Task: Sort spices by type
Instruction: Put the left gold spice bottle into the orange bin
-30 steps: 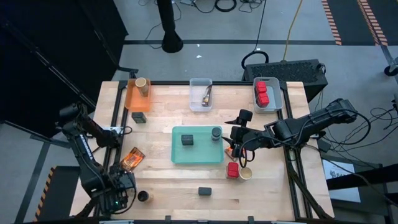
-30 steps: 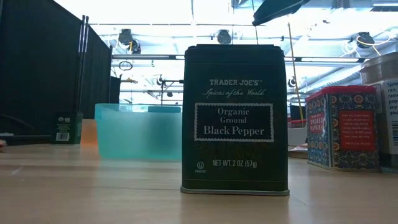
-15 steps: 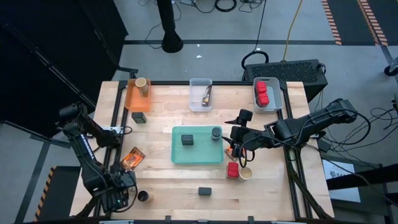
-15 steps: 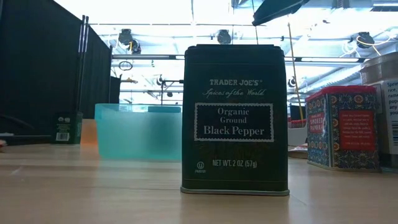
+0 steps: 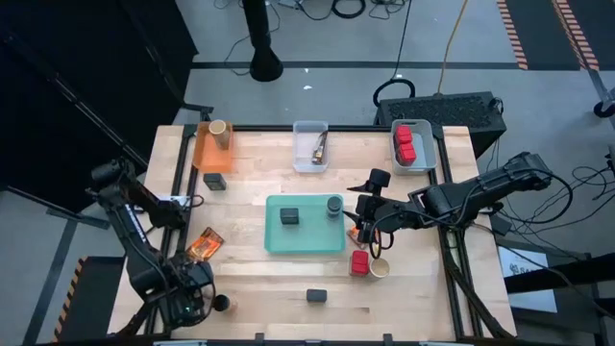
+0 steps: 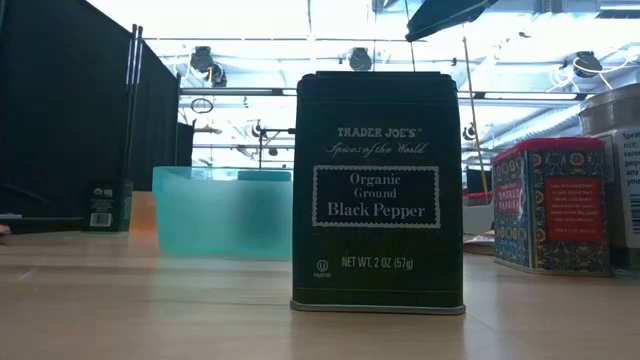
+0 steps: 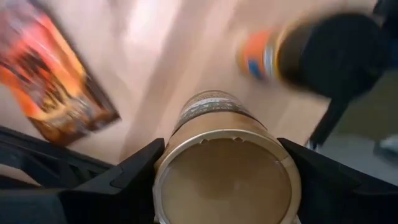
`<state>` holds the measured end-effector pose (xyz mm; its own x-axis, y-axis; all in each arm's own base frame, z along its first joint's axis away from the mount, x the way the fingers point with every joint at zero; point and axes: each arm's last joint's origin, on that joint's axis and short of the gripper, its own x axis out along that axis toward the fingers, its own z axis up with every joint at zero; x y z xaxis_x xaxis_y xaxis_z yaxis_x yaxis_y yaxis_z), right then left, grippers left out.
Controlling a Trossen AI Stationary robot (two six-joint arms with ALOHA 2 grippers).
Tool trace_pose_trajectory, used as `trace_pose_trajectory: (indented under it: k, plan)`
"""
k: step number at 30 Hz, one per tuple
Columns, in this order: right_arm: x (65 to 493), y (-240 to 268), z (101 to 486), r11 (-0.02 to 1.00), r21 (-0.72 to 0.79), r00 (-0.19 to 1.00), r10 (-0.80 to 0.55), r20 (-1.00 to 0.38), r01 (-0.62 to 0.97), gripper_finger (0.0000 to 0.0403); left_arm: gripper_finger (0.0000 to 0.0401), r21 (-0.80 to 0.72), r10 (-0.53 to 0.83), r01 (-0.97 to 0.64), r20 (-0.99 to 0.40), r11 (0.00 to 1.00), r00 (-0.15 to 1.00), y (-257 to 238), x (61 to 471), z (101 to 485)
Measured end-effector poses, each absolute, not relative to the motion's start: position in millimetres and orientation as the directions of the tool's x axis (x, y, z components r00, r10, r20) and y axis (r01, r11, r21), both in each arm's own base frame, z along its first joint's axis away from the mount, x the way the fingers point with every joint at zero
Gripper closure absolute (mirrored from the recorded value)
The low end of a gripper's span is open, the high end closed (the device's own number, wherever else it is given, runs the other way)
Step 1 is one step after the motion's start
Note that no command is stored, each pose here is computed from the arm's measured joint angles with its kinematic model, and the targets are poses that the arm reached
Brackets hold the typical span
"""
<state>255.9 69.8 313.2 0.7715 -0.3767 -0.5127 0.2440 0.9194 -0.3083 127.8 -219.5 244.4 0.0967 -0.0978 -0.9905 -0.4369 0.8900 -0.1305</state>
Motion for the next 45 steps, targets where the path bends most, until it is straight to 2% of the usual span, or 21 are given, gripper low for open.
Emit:
trace_pose_trajectory:
  k: [4,11,14,19,27,37,45]
  plan:
    - [256,70,313,0.919,-0.308,0.772,-0.377,-0.513,0.244,0.0133,0.0125,-0.083,-0.042,-0.454,-0.994,0.887,0.101,-210,137,265]
    - [256,70,313,0.920,-0.308,0.771,-0.376,-0.513,0.244,0.0133,0.0125,0.110,0.151,-0.517,-0.988,0.849,0.038,-179,146,296]
    - [256,70,313,0.919,-0.312,0.771,-0.376,-0.514,0.241,0.0133,0.0125,0.096,0.158,-0.544,-0.985,0.834,0.070,-163,156,306]
    - [256,70,313,0.916,-0.332,0.770,-0.377,-0.515,0.226,0.0133,0.0125,0.090,0.230,-0.649,-0.964,0.755,0.134,-127,179,314]
    - [253,69,309,0.908,-0.366,0.744,-0.386,-0.546,0.202,0.0133,0.0125,0.164,0.340,-0.712,-0.934,0.683,0.111,-49,202,325]
    - [252,68,309,0.907,-0.373,0.738,-0.388,-0.552,0.198,0.0133,0.0125,0.230,0.395,-0.823,-0.919,0.520,-0.007,60,184,339]
    - [251,68,307,0.911,-0.358,0.728,-0.388,-0.565,0.207,0.0133,0.0125,0.147,0.413,-0.892,-0.910,0.427,0.048,131,172,336]
